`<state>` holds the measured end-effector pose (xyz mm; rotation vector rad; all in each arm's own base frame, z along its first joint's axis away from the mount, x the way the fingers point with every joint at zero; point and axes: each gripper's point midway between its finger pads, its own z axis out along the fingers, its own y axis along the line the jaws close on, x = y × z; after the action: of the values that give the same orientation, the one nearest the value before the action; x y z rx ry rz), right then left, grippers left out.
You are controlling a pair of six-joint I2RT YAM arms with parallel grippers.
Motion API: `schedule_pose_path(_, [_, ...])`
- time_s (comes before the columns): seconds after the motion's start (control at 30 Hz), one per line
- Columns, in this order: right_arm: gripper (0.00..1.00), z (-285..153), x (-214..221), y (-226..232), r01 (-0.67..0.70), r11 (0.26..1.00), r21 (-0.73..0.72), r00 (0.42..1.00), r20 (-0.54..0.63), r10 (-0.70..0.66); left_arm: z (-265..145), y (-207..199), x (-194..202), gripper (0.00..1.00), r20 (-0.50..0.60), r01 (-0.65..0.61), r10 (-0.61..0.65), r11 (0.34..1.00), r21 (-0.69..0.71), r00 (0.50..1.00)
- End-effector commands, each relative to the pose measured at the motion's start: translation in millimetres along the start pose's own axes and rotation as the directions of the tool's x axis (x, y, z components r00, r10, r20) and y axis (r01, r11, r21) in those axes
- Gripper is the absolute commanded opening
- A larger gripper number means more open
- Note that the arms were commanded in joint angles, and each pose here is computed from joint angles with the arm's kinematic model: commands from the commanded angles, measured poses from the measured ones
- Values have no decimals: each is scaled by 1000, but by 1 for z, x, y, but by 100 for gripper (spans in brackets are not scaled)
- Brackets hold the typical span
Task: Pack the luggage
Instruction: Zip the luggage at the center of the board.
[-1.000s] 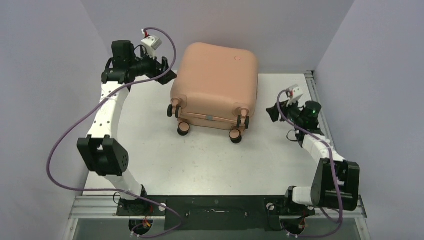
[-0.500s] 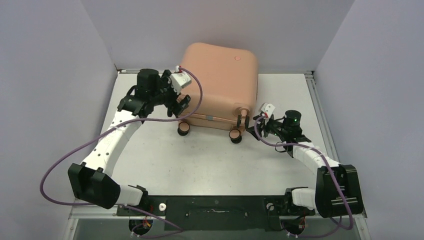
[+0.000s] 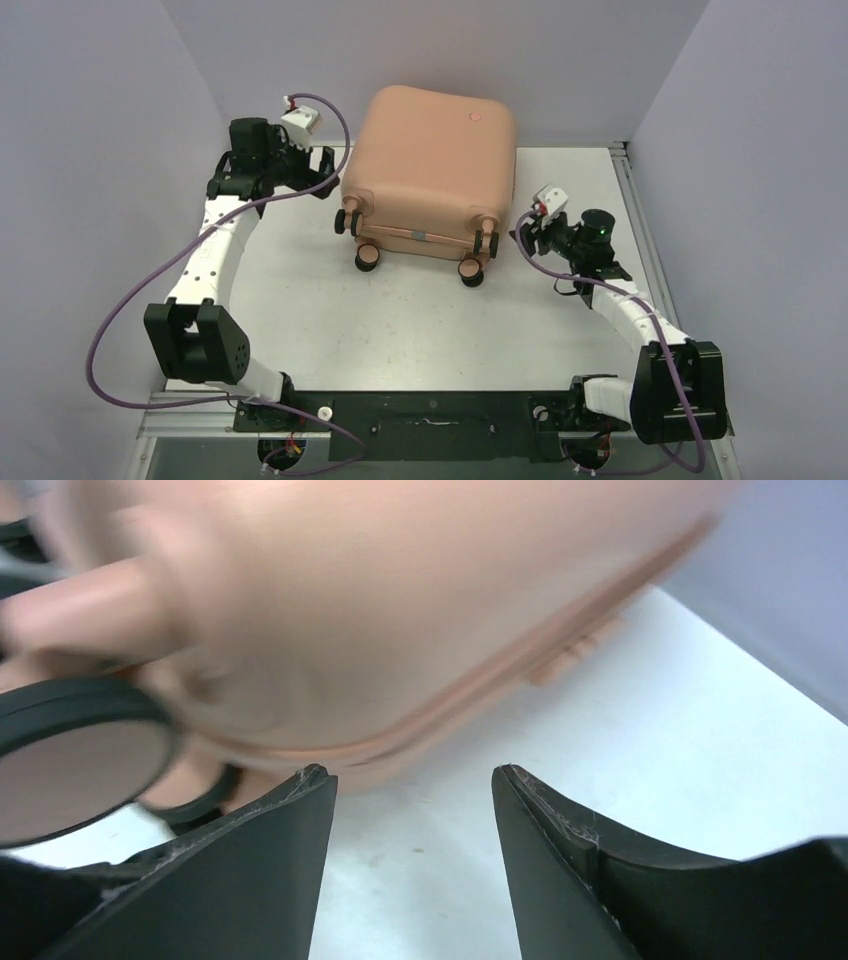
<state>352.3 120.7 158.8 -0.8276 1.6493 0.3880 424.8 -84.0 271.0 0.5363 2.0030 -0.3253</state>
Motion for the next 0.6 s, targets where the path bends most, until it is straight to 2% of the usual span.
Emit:
schedule_pose_path(0.0, [59,-16,-23,-95,-101,929,355,995,26,98,15,50,-25,96,73,116,-107,982,-148,992])
schedule_pose_path(0.1, [59,-12,-17,-148,-207,848,488,974,24,224,35,94,-21,96,89,218,-203,948,-230,975])
schedule_pose_path(0.3, [59,56,10,-214,-299,776,556,907,-86,411,92,110,-3,96,47,319,-315,931,-177,948])
schedule_pose_path(0.43, [58,118,20,-226,-298,791,535,882,-164,442,113,108,12,96,21,328,-329,929,-169,944])
schedule_pose_path(0.47, [58,135,35,-222,-296,797,526,871,-193,451,116,107,17,96,13,327,-330,930,-168,944])
schedule_pose_path(0.57, [58,173,40,-210,-270,837,475,874,-245,421,124,98,31,96,-17,327,-334,932,-153,943])
